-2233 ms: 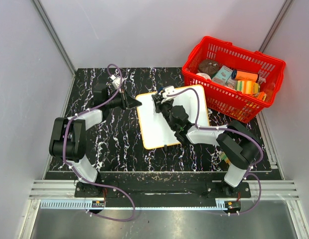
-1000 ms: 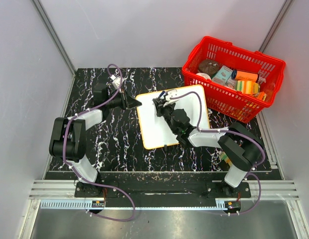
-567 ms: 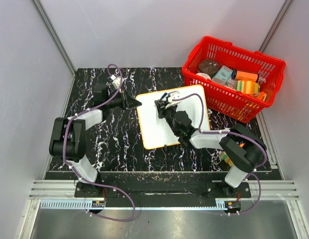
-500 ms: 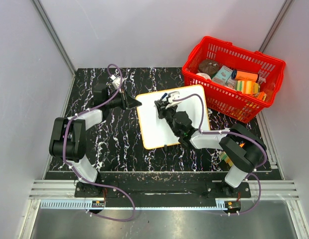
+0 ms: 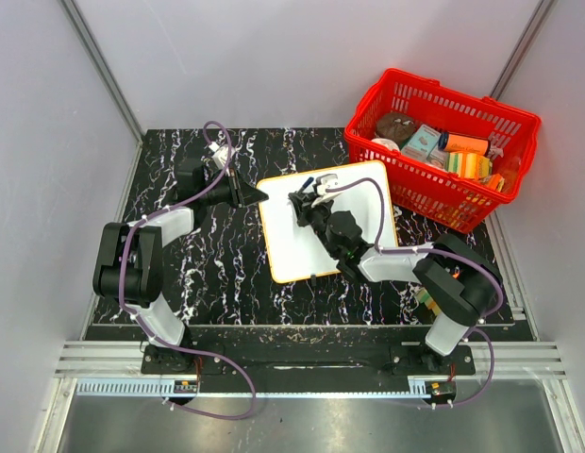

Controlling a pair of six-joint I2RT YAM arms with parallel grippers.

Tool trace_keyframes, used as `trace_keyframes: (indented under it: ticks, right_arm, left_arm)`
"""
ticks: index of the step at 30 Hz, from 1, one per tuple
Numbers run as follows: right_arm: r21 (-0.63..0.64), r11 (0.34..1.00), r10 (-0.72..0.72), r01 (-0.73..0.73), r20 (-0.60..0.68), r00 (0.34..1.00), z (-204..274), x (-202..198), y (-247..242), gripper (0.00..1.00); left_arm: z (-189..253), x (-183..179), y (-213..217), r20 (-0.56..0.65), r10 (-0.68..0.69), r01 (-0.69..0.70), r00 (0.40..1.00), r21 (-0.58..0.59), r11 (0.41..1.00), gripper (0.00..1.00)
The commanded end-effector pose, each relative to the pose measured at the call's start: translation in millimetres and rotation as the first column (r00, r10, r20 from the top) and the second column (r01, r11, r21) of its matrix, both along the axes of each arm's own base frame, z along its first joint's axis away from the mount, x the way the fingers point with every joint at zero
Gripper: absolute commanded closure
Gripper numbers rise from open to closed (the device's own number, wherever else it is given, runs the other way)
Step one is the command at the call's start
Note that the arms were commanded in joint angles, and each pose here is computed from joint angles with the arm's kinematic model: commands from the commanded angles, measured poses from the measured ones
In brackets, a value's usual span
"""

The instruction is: Write a sentence on the whiteboard

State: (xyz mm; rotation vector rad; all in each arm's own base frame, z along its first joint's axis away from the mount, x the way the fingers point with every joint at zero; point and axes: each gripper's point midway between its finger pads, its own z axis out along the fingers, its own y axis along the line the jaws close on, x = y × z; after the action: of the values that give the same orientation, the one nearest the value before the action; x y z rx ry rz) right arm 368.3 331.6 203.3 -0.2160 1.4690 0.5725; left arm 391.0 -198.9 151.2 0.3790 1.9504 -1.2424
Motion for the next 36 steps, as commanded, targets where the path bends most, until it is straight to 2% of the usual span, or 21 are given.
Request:
trace_keyframes:
  ticks: [1,8,15,24,36]
  right_arm:
    - [-0.024,0.999,0.033,-0.034,-0.021,0.999,-7.3,1.2,14.7,1.0]
    - [-0.01,0.999,0.034,-0.034,-0.011,0.999,-0.7,1.4,15.1,1.0]
    - [0.034,0.999,0.0,-0.001,0.038,0.999,29.4,-6.2,-2.3,1.0]
    - [0.059,0.997,-0.044,0.04,0.057,0.997,50.5,6.8,-16.7,1.0]
    - [0.042,0.997,-0.071,0.069,0.03,0.997,43.4,20.9,-21.6,1.0]
  left_arm:
    - [-35.8,-2.6,-5.9,0.03,-0.017,0.013,0.999,0.124,0.992,1.0]
    - [-37.3,-2.9,-6.1,0.026,-0.017,0.013,1.0,0.129,0.992,1.0]
    - [-38.0,-3.1,-6.6,0.027,-0.019,0.015,0.999,0.136,0.991,1.0]
    - [-38.8,-2.9,-7.3,0.028,-0.02,0.016,0.999,0.141,0.99,1.0]
    - [-39.3,-3.1,-8.4,0.027,-0.021,0.017,0.999,0.147,0.989,1.0]
